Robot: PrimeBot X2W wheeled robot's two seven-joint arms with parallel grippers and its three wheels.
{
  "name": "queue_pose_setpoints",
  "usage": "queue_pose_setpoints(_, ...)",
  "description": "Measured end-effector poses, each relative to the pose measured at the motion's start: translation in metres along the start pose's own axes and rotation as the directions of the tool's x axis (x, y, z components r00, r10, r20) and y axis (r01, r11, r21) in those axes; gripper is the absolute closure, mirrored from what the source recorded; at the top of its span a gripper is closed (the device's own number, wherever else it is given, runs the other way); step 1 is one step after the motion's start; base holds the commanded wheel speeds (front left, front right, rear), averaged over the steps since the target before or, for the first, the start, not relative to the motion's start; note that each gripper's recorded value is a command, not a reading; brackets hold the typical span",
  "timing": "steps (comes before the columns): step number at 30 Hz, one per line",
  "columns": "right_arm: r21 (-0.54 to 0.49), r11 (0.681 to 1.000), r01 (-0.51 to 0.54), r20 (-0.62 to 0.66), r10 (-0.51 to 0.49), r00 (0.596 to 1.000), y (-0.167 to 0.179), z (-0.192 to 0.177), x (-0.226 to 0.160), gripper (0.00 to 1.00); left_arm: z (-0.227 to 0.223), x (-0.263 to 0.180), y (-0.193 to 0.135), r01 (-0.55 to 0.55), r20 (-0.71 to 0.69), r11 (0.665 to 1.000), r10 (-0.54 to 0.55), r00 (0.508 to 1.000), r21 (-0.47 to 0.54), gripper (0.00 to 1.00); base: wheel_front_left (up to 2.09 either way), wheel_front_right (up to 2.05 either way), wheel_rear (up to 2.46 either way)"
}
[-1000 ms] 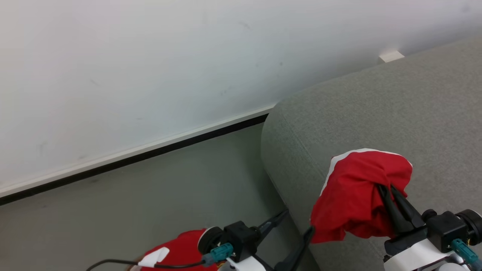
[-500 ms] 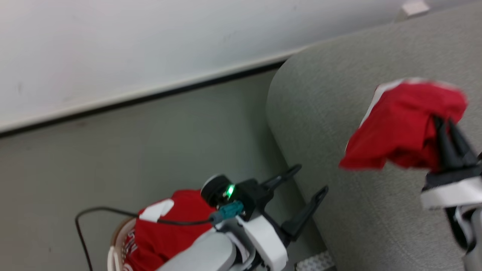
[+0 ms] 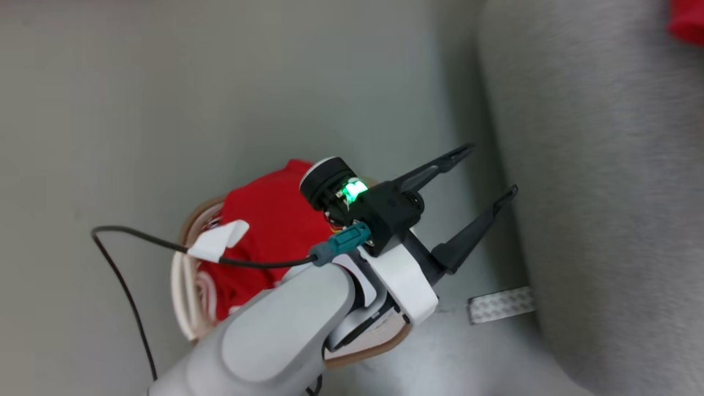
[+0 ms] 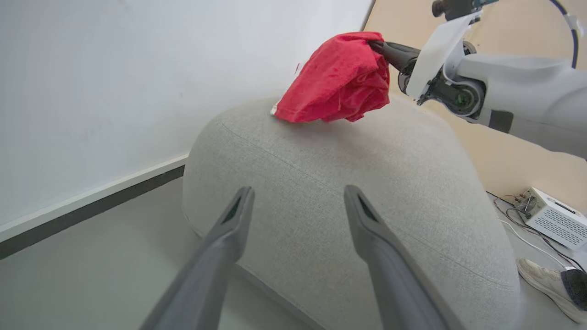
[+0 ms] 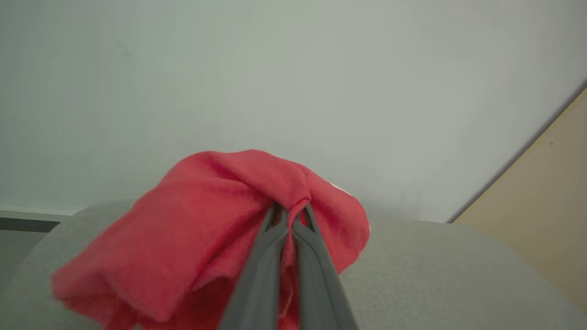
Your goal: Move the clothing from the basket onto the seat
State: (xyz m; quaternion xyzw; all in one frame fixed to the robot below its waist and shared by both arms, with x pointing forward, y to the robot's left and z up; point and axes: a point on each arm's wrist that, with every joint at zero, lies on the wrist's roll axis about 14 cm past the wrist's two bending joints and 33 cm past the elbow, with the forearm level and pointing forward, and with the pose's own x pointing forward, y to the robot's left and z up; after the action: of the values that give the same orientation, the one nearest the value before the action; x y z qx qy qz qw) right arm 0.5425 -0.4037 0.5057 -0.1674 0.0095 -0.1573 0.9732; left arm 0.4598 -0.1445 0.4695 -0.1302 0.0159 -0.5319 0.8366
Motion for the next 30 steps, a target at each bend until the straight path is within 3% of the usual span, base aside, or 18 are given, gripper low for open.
queue_pose_setpoints(5,0.004,1.0,0.026,-0.152,-0.025,0.988,0.013,-0.065,0.012,1.0,-0.029,-0.025,0.035,-0.101,-0.056,0.995,0.1,0.993,-0.018,0.0,0.0,0.0,0.0)
queue_pose_setpoints(6,0.002,1.0,0.022,-0.179,-0.022,0.984,0.018,-0.076,0.011,0.64,-0.034,-0.03,0.039,-0.121,-0.07,0.992,0.119,0.99,-0.021,0.0,0.0,0.0,0.0)
queue_pose_setpoints(7,0.003,1.0,0.016,-0.2,-0.015,0.98,0.023,-0.084,0.009,0.43,-0.038,-0.035,0.042,-0.135,-0.079,0.991,0.133,0.988,-0.023,0.0,0.0,0.0,0.0)
queue_pose_setpoints(8,0.014,1.0,0.017,-0.216,-0.013,0.976,0.027,-0.09,0.007,0.0,-0.04,-0.039,0.044,-0.15,-0.088,0.988,0.147,0.985,-0.025,0.0,0.0,0.0,0.0)
queue_pose_setpoints(11,0.034,0.999,0.025,-0.246,-0.016,0.969,0.029,-0.098,-0.006,0.0,-0.035,-0.046,0.046,-0.175,-0.083,0.984,0.173,0.981,-0.024,0.0,0.0,0.0,0.0)
queue_pose_setpoints(15,0.035,0.998,0.055,-0.154,-0.049,0.987,0.014,-0.064,-0.014,0.0,-0.02,-0.05,0.045,-0.199,-0.057,0.98,0.199,0.978,-0.003,0.0,0.0,0.0,0.0)
queue_pose_setpoints(20,0.023,1.0,0.009,-0.043,-0.008,0.999,0.02,-0.024,-0.041,0.0,0.003,-0.061,0.045,-0.26,-0.018,0.965,0.261,0.965,0.01,0.0,0.0,0.0,0.0)
queue_pose_setpoints(26,0.053,0.997,-0.064,0.09,0.059,0.994,0.035,0.026,-0.084,0.0,0.031,-0.088,0.044,-0.369,0.031,0.929,0.368,0.929,0.037,0.0,0.0,0.0,0.0)
queue_pose_setpoints(30,0.092,0.987,-0.128,0.143,0.114,0.983,0.054,0.046,-0.118,0.0,0.049,-0.116,0.046,-0.469,0.062,0.882,0.466,0.882,0.048,0.0,0.0,0.0,0.0)
